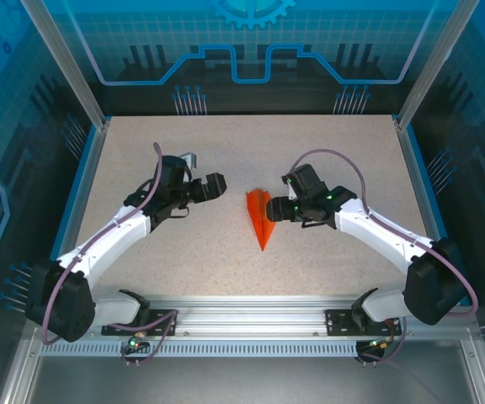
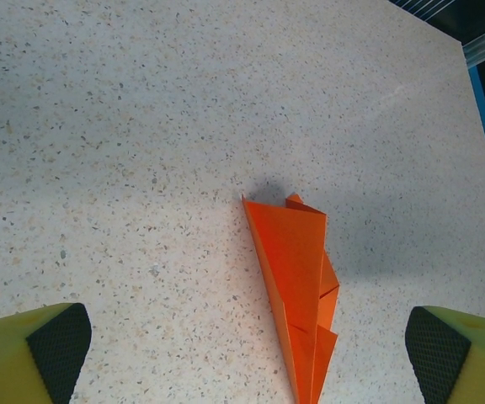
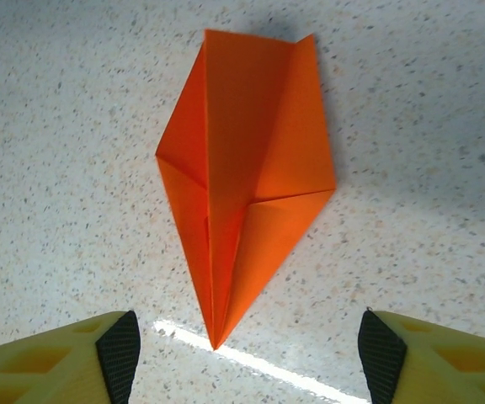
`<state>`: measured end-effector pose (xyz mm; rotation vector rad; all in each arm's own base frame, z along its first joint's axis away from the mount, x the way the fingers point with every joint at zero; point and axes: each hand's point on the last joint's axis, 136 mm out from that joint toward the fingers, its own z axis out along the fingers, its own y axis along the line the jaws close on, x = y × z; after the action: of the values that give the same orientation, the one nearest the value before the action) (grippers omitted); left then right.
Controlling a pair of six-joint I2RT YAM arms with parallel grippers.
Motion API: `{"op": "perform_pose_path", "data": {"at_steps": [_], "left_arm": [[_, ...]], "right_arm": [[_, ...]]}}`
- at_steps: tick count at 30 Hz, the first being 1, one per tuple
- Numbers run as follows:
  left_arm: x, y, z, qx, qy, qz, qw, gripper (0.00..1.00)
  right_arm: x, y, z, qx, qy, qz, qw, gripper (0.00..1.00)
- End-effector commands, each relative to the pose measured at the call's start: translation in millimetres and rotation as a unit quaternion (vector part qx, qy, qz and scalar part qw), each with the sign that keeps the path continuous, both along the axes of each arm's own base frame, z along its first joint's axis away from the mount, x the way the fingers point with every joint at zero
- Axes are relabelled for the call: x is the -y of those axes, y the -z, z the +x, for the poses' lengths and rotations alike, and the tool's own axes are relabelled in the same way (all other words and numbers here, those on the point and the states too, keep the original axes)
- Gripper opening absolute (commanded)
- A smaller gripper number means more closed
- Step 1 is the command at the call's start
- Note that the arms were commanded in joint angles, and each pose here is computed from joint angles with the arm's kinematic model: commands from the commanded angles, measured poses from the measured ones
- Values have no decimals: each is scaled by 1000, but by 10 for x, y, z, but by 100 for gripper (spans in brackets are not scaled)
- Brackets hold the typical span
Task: Fold a paper plane with a square sheet of paper (fold left side to right side)
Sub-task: Pick up the paper plane at the center of the table.
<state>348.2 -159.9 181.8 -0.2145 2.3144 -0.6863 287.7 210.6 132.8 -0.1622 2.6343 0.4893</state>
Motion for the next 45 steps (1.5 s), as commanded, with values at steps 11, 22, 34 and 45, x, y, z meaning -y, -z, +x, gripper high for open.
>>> {"op": "perform_pose_path", "data": {"at_steps": [11,22,34,45], "left_arm": [[-28,-41,-97,13,15,0,1000,99],[-26,-21,-104,4,15,1,1000,99],[-54,-40,-139,4,11,2,1000,99],[-82,-66,-166,8,11,9,1000,99]], "right_arm": [[-507,491,-107,-82,-42,-16,996,68],[-525,819,8,-114,-34,-66,991,58],[-537,1043,21,-132,-32,-79,988,37],[-512,1042,83,-141,-28,-85,986,8]]}}
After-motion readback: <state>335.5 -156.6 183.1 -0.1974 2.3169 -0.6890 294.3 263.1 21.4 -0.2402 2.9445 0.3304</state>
